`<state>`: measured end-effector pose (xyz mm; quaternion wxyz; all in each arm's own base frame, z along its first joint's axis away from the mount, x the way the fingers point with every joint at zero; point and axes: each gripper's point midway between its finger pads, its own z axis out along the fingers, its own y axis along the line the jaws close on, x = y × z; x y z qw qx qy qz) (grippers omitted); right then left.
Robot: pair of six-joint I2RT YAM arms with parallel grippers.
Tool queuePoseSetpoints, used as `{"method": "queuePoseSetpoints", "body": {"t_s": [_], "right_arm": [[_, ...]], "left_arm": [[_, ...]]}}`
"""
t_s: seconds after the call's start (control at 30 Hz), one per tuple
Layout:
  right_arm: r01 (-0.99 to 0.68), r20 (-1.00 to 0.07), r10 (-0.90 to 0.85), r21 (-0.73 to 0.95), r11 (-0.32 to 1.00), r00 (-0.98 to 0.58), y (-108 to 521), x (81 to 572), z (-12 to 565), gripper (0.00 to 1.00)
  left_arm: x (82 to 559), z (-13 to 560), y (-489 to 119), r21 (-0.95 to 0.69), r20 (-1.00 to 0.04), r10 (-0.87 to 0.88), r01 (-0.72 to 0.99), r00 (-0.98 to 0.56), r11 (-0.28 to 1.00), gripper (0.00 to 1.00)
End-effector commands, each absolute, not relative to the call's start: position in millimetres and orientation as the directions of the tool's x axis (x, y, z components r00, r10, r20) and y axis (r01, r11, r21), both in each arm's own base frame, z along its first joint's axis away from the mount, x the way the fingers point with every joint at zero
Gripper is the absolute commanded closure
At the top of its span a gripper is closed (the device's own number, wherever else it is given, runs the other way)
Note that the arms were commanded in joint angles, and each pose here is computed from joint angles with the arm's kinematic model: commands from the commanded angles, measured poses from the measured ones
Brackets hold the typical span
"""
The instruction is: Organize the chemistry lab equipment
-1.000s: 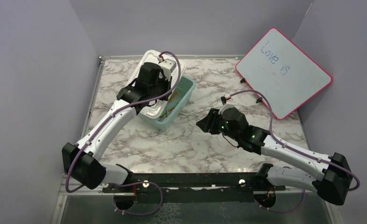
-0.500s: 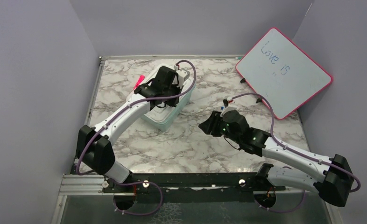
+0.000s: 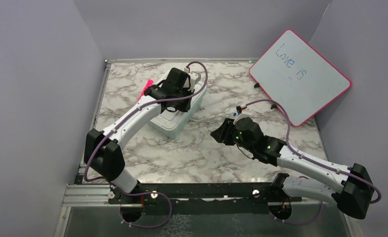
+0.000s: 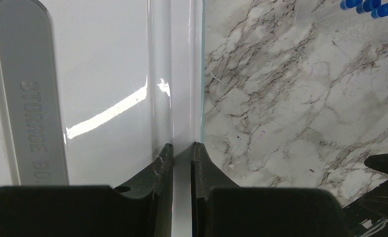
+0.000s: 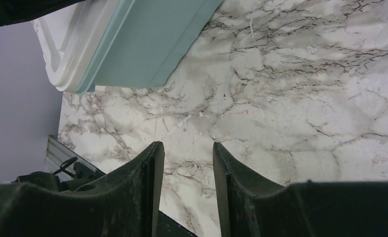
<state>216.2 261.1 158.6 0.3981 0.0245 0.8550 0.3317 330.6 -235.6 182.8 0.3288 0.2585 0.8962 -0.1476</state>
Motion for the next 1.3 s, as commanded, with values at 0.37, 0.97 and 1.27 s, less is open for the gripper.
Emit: {"method": "queuePoseSetpoints", "body": {"t_s": [0.37, 0.97, 1.27], "right_arm": [[-0.188, -0.665, 0.327, 0.579, 0.793, -0.672, 254, 218, 153, 0.54], [-0.184, -0.670, 0.334, 0.578, 0.795, -0.663, 250, 218, 157, 0.54], [-0.178, -0.670, 0.342, 0.580, 0.795, -0.659, 246, 216, 161, 0.54]], "left_arm": [[328, 172, -253, -0.123, -0.637, 0.397, 0.596, -0.661, 0.793, 0.80], [362, 192, -217, -0.143, -0.695, 0.151, 0.341, -0.703, 0.929, 0.41], [352, 164, -221, -0.256, -0.623, 0.106, 0.331, -0.775, 0.908, 0.41]]}}
